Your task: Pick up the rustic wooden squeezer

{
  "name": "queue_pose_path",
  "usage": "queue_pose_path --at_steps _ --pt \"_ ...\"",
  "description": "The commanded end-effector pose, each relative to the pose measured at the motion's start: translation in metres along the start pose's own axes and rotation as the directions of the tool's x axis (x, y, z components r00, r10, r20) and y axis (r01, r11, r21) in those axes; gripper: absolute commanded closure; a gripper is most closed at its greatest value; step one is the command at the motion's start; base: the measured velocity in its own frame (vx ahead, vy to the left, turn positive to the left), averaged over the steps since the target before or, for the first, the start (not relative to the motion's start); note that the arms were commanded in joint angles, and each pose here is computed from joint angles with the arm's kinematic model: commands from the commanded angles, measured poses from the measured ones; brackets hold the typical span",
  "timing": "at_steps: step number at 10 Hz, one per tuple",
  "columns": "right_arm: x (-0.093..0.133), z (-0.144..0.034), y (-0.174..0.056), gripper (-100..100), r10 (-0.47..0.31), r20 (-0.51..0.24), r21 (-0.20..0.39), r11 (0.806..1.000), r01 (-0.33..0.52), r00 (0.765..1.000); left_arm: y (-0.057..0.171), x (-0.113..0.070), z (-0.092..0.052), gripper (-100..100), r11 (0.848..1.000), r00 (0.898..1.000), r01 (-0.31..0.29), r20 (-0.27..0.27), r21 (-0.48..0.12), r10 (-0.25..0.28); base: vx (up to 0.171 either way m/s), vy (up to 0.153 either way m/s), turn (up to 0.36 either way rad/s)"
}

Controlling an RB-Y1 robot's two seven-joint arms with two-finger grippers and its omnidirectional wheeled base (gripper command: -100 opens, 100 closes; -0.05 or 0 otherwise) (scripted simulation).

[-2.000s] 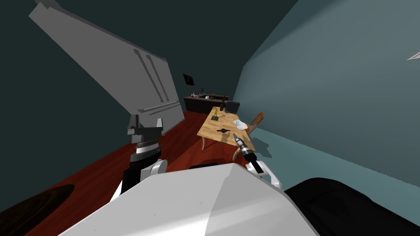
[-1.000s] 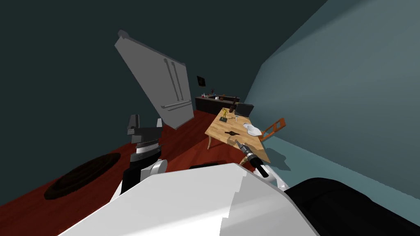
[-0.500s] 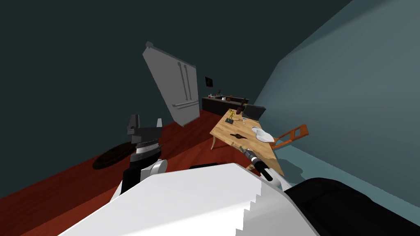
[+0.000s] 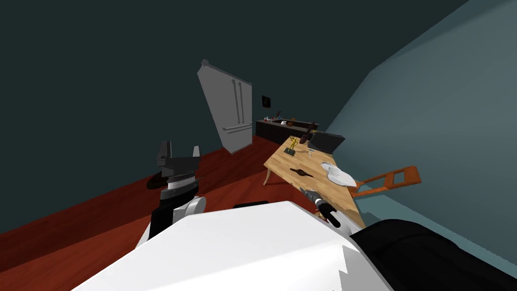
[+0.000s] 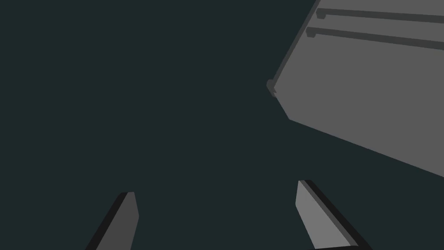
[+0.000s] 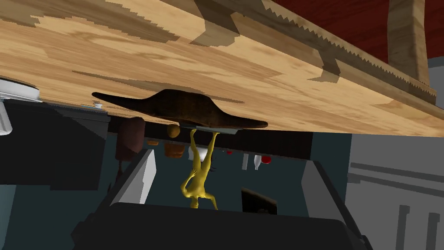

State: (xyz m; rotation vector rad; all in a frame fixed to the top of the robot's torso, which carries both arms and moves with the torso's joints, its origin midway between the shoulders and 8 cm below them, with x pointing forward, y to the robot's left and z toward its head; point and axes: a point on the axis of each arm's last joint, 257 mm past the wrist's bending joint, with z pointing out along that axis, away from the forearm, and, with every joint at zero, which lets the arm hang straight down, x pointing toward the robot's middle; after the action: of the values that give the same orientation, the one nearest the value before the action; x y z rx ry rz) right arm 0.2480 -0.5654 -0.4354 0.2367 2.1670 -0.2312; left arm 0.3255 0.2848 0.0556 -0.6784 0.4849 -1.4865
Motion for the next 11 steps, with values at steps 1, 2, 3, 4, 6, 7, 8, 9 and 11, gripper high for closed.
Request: queue_pose_path --at_steps 1,2,3,4,6,7,8,9,11 --pt "0.014 -0.002 -0.023 -100 -0.097 -0.053 0.032 0.995 0.099 0.994 0.0 0.0 0.0 0 1.0 1.0 0.0 0.0 0.0 0.0 -0.009 0.013 0.329" --pt "0.019 -0.004 -0.027 -100 -0.096 -0.063 0.038 0.994 0.098 0.993 0.0 0.0 0.0 0 1.0 1.0 0.0 0.0 0.0 0.0 -0.006 0.003 0.194" --pt "0.024 -0.005 -0.031 -100 -0.094 -0.074 0.046 0.994 0.098 0.993 0.0 0.0 0.0 0 1.0 1.0 0.0 0.0 0.0 0.0 -0.001 -0.002 -0.033" --pt "0.029 -0.006 -0.046 -100 -0.176 -0.108 0.059 0.981 0.184 0.978 0.0 0.0 0.0 0 1.0 1.0 0.0 0.0 0.0 0.0 -0.008 0.01 0.286" --pt "0.048 -0.014 -0.075 -100 -0.247 -0.18 0.089 0.96 0.266 0.952 0.0 0.0 0.0 0 1.0 1.0 0.0 0.0 0.0 0.0 -0.007 0.002 0.266" --pt "0.053 -0.016 -0.08 -100 -0.244 -0.194 0.096 0.959 0.266 0.95 0.0 0.0 0.0 0 1.0 1.0 0.0 0.0 0.0 0.0 -0.007 -0.003 0.157" --pt "0.061 -0.021 -0.1 -100 -0.313 -0.243 0.106 0.932 0.346 0.918 0.0 0.0 0.0 0 1.0 1.0 0.0 0.0 0.0 0.0 -0.009 0.002 0.31" --pt "0.065 -0.023 -0.104 -100 -0.311 -0.252 0.11 0.932 0.346 0.916 0.0 0.0 0.0 0 1.0 1.0 0.0 0.0 0.0 0.0 -0.007 -0.007 0.145" --pt "0.08 -0.039 -0.148 -100 -0.424 -0.359 0.118 0.863 0.491 0.831 0.0 0.0 0.0 0 1.0 1.0 0.0 0.0 0.0 0.0 -0.012 -0.003 0.365"
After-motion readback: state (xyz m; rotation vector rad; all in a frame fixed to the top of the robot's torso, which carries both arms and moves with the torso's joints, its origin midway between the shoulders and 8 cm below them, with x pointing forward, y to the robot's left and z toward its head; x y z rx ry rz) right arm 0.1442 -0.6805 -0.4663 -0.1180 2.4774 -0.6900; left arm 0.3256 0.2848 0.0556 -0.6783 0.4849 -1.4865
